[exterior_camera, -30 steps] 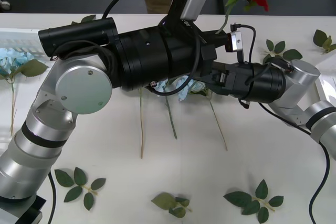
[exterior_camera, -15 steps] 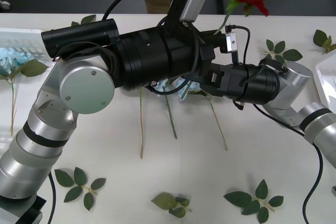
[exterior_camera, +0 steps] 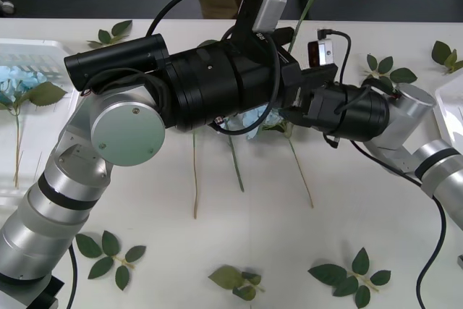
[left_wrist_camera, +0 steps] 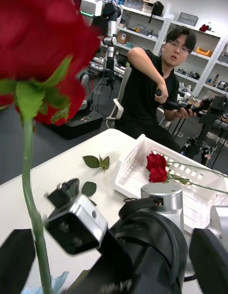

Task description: Place the red flowers into the right box and the blue flowers into the left box. If a person shows an open palm, hand one flower to the person first, then continue sorting.

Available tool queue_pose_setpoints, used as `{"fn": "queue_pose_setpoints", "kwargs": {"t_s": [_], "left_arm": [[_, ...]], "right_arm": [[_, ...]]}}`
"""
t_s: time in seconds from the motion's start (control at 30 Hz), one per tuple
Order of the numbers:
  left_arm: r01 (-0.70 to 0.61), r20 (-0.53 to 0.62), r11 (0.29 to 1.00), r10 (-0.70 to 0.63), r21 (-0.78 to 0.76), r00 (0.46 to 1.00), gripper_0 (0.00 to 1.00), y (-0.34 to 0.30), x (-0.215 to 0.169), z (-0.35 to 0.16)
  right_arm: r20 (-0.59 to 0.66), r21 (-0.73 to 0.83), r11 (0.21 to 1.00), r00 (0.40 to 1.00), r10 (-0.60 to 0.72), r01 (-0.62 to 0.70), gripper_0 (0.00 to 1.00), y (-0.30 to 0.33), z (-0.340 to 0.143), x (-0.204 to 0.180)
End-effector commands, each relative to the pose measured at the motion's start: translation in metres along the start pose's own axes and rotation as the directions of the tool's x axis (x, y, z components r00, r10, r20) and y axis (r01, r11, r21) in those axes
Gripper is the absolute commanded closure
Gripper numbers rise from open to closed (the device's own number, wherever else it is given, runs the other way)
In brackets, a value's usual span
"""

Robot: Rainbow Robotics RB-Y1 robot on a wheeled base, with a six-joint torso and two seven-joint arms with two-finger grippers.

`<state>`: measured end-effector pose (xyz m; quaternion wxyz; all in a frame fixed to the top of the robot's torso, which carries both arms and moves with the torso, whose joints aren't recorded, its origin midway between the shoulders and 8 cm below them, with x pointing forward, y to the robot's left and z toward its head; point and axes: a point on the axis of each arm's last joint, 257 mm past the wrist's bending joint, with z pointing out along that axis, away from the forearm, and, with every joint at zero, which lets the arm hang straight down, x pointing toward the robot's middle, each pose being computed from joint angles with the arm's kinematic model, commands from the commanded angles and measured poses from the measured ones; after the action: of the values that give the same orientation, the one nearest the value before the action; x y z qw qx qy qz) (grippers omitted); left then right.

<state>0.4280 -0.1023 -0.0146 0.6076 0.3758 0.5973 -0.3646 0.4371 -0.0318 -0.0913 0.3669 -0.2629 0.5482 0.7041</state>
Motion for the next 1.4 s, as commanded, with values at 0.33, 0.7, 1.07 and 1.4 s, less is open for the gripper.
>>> {"fn": "queue_pose_setpoints", "kwargs": {"t_s": [0.33, 0.7, 1.07, 1.4], "left_arm": [[0.062, 0.017, 0.998, -0.062, 0.020, 0.998, 0.00, -0.004, 0.000, -0.011], [0.280, -0.049, 0.960, -0.279, 0.023, 0.959, 0.00, 0.030, 0.018, -0.059], [0.468, -0.238, 0.860, -0.508, -0.206, 0.828, 0.00, 0.076, 0.089, -0.109], [0.420, -0.354, 0.807, -0.569, -0.416, 0.742, 0.00, 0.114, 0.135, -0.144]], "right_arm": [[-0.052, 0.348, 0.920, 0.984, -0.172, 0.179, 1.00, -0.013, -0.167, -0.092], [-0.255, 0.678, 0.678, 0.956, -0.145, 0.284, 1.00, 0.028, -0.344, -0.133], [-0.460, 0.857, 0.284, 0.887, 0.042, 0.431, 1.00, 0.053, -0.494, -0.145], [-0.405, 0.858, 0.349, 0.914, 0.007, 0.377, 1.00, 0.039, -0.473, -0.138]]}}
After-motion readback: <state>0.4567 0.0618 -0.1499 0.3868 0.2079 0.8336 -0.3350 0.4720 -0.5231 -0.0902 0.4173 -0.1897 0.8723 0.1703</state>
